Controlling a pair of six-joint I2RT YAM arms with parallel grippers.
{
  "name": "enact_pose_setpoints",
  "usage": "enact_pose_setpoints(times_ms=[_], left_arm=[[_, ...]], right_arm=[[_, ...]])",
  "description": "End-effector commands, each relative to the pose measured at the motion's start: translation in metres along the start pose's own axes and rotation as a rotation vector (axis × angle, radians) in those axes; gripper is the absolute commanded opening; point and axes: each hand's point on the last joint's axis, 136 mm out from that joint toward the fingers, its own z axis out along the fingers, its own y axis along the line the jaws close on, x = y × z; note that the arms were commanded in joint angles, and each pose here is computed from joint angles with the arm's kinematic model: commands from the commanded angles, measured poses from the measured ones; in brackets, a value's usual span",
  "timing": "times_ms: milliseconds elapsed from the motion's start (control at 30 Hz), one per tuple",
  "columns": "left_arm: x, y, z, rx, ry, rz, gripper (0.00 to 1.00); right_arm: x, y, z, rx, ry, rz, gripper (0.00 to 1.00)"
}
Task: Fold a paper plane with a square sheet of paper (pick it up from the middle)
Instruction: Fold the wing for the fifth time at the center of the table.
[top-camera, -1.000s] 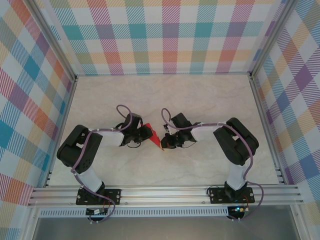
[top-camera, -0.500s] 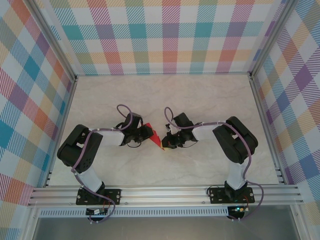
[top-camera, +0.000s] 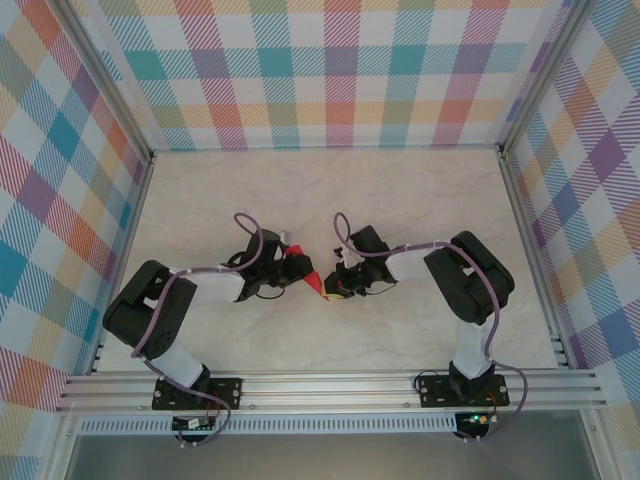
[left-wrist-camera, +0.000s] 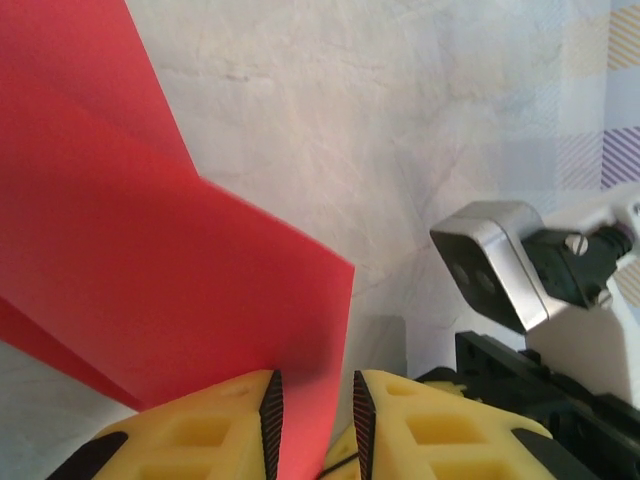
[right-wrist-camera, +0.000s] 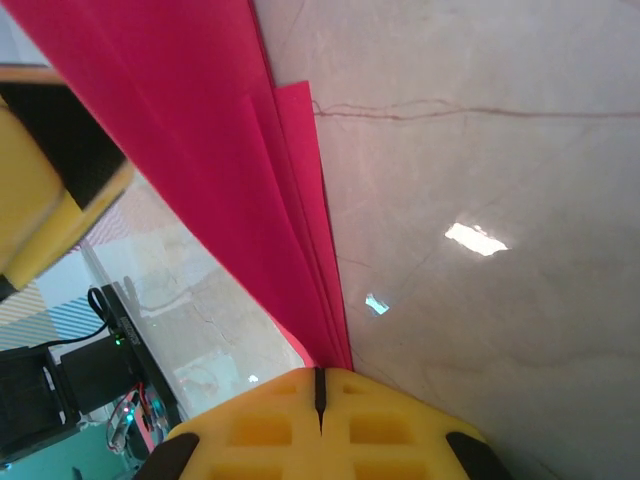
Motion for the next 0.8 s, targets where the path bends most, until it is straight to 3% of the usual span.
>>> enact_pose_setpoints(times_ms=[0,600,767], left_arm=[[0.008,-0.011,0.001,0.051,0.011,0.026,0.27],[0.022,0.018,0.013,-0.030,0.018,-0.003,0.19],[0.017,0.029,0.015,-0.097,-0.002,-0.037,0.16]], right_arm=[[0.002,-0.010,0.003,-0.009,0.016,0.052,0.00],[0.001,-0.014,0.002,-0.017,0.029,0.070,0.00],[0.000,-0.009,0.000,-0.021,0.026,0.045,0.08]])
